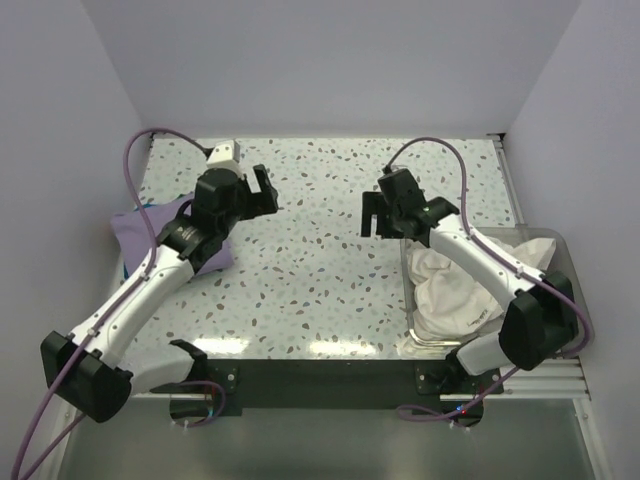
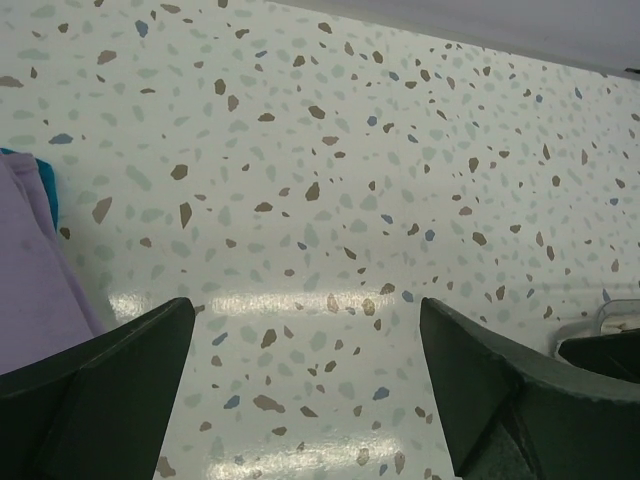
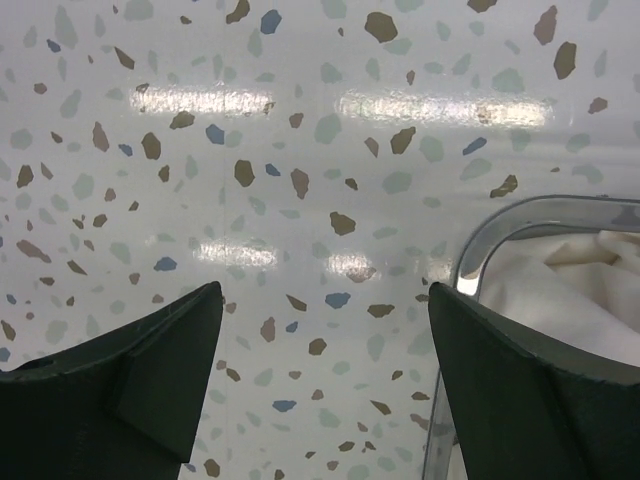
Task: Fold and stack the t-shirts
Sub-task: Reset both grippers
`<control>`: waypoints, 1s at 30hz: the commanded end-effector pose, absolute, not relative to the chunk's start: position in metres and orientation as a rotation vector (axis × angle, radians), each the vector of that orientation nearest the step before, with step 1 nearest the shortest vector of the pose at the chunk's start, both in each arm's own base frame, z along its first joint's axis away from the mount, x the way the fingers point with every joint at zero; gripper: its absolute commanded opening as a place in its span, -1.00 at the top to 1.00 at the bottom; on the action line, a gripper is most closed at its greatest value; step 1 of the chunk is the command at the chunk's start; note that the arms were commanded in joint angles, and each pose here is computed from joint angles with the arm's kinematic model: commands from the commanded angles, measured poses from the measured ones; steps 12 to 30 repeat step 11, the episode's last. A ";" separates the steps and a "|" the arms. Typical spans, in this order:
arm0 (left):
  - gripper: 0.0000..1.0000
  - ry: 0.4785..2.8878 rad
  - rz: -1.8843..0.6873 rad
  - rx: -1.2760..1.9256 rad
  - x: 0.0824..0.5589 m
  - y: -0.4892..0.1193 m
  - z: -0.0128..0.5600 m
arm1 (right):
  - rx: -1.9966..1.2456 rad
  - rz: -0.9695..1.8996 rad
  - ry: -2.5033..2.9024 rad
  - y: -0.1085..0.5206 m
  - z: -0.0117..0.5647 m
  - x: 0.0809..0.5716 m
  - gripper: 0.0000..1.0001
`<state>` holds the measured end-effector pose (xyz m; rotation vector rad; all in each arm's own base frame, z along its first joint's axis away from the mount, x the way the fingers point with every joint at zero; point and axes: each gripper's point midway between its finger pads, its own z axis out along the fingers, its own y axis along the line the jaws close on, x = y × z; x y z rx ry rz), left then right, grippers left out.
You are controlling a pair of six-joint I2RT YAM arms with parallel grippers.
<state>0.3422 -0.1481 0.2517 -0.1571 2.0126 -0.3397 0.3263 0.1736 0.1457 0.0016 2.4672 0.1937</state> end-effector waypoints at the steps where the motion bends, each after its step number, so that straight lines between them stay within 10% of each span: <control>1: -1.00 1.916 -0.330 -0.231 0.349 -0.139 0.271 | 0.102 0.157 2.356 0.159 0.170 0.334 -0.75; 30: -1.00 1.914 -0.357 -0.251 0.345 -0.140 0.267 | 0.162 0.095 2.343 0.138 0.175 0.317 -0.76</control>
